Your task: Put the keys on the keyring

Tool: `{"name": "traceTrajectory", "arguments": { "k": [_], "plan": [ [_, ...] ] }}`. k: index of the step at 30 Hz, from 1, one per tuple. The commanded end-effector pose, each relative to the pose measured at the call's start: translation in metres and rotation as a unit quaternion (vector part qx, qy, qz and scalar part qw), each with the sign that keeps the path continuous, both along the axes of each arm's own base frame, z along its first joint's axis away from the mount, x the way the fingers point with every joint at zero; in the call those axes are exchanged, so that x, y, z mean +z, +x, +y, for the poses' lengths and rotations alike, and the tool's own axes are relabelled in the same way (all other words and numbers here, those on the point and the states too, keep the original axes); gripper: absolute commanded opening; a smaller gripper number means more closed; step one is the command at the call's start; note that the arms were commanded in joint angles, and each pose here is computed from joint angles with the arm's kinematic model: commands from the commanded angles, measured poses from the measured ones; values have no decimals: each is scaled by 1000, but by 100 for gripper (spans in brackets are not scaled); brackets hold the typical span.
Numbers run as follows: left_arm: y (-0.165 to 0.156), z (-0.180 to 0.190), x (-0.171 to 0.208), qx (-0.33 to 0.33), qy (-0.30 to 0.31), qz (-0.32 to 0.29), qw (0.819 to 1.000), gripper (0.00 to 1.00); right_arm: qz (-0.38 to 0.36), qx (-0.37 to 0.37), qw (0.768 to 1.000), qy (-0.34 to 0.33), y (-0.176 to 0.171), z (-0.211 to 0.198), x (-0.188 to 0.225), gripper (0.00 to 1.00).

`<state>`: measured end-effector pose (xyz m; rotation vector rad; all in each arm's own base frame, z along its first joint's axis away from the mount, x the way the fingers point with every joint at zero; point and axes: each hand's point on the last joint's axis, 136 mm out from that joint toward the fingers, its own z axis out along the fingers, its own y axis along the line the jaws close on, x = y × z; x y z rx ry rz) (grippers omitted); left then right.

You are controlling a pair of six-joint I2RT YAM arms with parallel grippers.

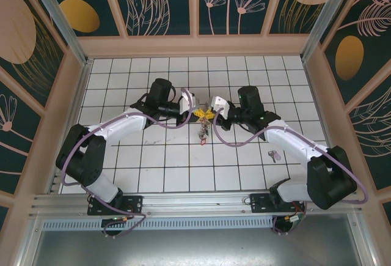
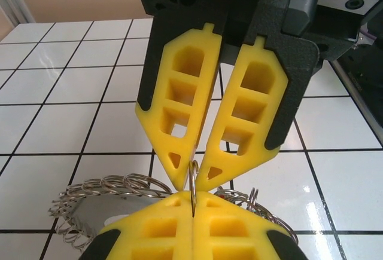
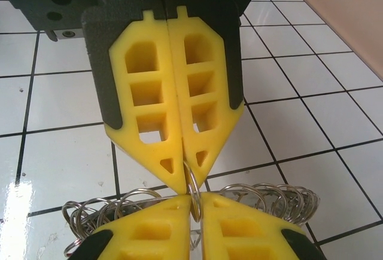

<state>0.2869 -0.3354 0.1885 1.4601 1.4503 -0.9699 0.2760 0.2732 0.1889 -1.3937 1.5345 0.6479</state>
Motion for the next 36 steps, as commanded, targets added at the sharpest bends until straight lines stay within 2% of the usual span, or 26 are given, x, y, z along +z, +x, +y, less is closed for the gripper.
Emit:
{"name": "traceTrajectory", "arguments": {
  "k": [1, 5, 12, 20, 24, 28, 33, 36],
  "plan": [
    [-9, -7, 30, -25, -48, -20, 998, 0, -42, 7, 999, 28, -2, 1, 23, 10],
    [-9, -7, 29, -26, -49, -13, 998, 0, -45, 9, 998, 32, -3, 1, 26, 0],
    [-7, -6, 7, -33, 7, 8, 999, 13, -42, 18, 998, 38, -4, 4, 31, 0],
    [-6, -7, 8, -39, 9, 10, 999, 18, -38, 25, 998, 46, -5, 5, 36, 0],
    [-5, -6, 7, -35, 13, 9, 999, 19, -35, 27, 998, 48, -5, 5, 36, 0],
    [-3, -6, 5, -31, 19, 8, 999, 15, -31, 28, 998, 52, -5, 6, 37, 0],
    [-3, -5, 2, -31, 27, 10, 999, 17, -32, 27, 998, 55, -4, 6, 38, 0],
    [-5, -4, 3, -34, 26, 8, 999, 14, -32, 26, 998, 54, -3, 6, 38, 0]
  ]
}}
